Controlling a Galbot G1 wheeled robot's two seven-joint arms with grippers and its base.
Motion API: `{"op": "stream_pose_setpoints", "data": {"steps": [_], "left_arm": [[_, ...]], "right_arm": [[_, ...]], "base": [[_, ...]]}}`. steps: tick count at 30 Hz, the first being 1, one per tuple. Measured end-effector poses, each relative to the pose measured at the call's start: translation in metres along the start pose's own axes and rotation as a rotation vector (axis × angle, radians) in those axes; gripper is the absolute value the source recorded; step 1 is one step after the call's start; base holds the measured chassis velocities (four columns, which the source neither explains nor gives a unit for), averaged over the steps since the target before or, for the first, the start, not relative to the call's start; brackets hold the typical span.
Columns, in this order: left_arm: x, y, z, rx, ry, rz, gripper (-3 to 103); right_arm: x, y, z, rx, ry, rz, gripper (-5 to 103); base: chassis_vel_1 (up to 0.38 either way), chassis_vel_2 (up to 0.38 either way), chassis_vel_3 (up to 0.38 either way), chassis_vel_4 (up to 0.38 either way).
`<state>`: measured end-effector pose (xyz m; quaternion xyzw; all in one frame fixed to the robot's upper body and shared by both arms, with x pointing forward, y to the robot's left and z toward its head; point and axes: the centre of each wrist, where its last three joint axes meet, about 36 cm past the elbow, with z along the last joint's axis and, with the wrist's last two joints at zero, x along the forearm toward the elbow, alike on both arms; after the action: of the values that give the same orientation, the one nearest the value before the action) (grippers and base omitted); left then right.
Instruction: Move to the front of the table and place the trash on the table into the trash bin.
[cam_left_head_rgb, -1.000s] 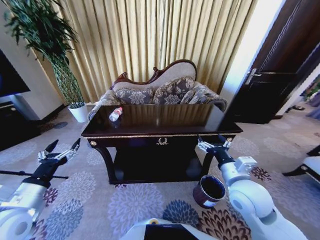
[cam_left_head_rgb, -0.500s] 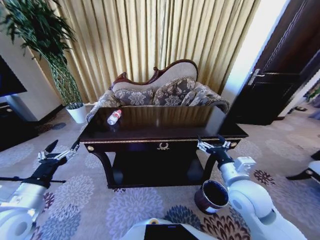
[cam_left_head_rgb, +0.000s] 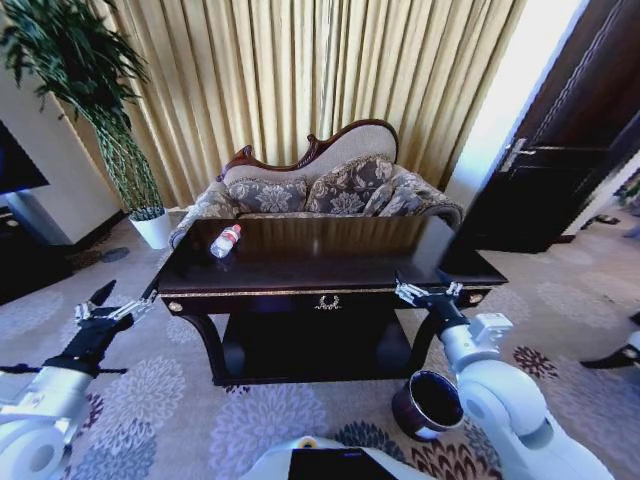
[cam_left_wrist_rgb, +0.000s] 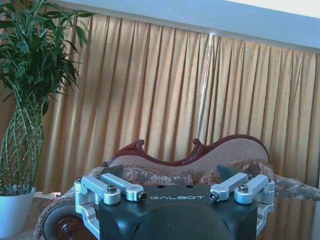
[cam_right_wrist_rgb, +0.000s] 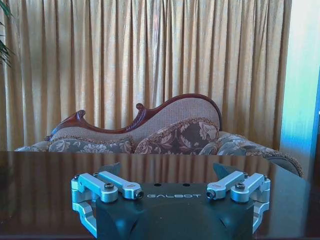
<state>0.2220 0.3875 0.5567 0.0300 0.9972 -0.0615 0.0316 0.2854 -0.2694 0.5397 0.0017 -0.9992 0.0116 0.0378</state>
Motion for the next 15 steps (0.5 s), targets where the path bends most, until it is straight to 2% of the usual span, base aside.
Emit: {"op": "stream_pose_setpoints", "data": {"steps": [15], "left_arm": [[0.0008,-0.0004,-0.0001,0.002,-0.002,-0.002,100]], "right_arm": [[0.0019,0.0005,-0.0014,0.000,-0.002,-0.003,100]], "base": [[-0.066,0.060,0.063,-0.060]]}}
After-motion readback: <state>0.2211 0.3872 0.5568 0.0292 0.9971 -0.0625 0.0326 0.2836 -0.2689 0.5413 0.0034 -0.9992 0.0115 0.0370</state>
